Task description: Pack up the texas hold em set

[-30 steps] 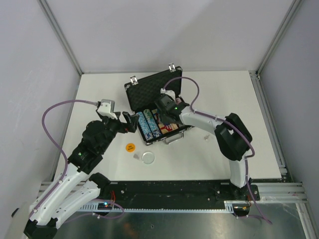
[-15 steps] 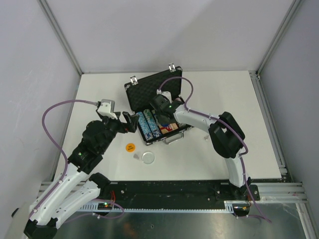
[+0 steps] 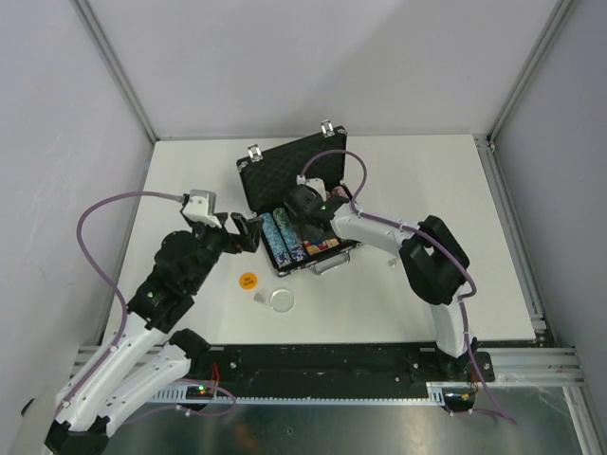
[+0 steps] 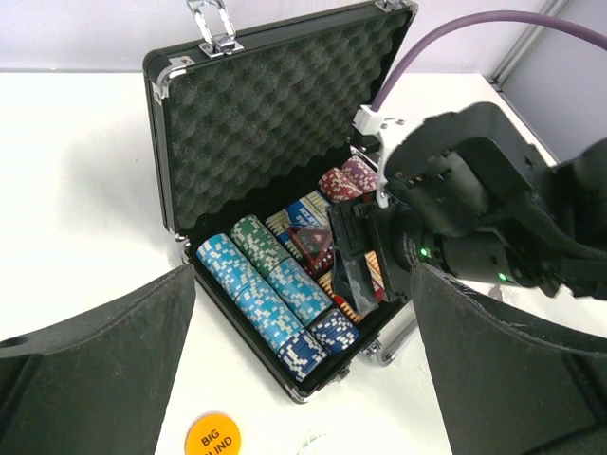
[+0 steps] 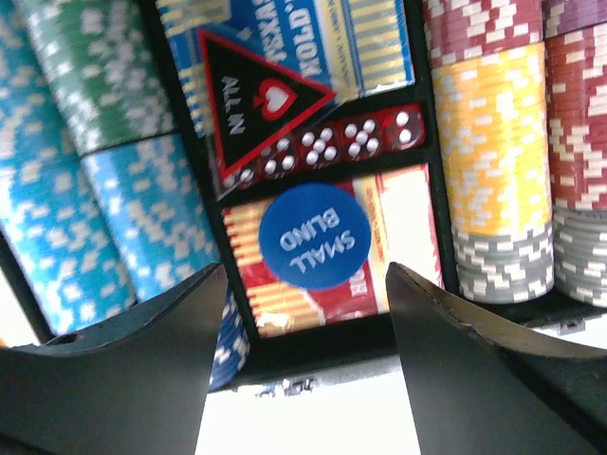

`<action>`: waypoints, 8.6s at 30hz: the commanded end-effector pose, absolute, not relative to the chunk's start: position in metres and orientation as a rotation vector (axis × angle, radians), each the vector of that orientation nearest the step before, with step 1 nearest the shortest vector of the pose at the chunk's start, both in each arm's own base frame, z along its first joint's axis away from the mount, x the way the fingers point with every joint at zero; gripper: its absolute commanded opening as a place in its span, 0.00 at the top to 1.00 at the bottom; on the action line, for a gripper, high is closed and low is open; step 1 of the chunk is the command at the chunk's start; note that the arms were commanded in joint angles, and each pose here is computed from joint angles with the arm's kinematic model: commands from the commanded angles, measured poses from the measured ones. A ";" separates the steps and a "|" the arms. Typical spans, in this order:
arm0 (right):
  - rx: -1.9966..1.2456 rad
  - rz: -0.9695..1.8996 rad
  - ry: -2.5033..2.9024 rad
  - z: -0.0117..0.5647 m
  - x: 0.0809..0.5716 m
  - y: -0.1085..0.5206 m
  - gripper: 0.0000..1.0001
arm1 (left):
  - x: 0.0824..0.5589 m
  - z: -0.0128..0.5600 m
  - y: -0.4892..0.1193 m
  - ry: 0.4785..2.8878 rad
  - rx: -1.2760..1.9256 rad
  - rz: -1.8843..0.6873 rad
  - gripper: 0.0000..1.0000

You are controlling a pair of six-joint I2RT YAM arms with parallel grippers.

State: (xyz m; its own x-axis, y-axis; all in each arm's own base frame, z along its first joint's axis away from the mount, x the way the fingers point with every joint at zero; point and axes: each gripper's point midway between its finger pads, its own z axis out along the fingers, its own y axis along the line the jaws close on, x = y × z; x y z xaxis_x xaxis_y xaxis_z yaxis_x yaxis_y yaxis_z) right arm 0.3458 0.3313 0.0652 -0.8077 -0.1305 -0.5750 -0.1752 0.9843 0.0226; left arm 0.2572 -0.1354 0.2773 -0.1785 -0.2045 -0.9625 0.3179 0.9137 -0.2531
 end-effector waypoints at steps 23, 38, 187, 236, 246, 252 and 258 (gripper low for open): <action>-0.952 0.373 2.336 0.070 0.153 0.413 0.11 | 0.249 0.301 -0.087 1.543 -0.158 -0.380 0.00; -0.975 0.368 2.400 0.029 0.161 0.418 0.01 | 0.251 0.300 -0.086 1.546 -0.158 -0.367 0.00; -0.063 0.298 2.307 0.157 0.287 0.244 0.13 | 0.240 0.016 -0.102 2.512 -0.470 -0.015 0.36; -0.030 0.330 2.267 0.167 0.284 0.241 0.14 | 0.190 -0.019 -0.097 2.717 -0.278 0.158 0.45; -0.025 0.329 2.269 0.165 0.283 0.241 0.14 | 0.187 -0.017 -0.100 2.713 -0.274 0.137 0.51; -0.028 0.332 2.269 0.165 0.283 0.242 0.14 | 0.203 0.001 -0.104 2.649 -0.272 0.118 0.51; -0.025 0.329 2.266 0.167 0.282 0.240 0.14 | 0.225 0.036 -0.111 2.553 -0.263 0.078 0.50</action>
State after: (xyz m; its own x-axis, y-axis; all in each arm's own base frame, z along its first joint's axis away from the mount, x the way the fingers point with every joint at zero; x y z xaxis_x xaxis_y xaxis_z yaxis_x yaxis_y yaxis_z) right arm 0.2787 0.2407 0.1503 -0.6975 0.0459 -0.7151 -0.1388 0.9704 0.1977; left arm 0.2212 -0.1090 0.0138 -0.8292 -0.1876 -0.5265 -0.2212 0.9752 0.0010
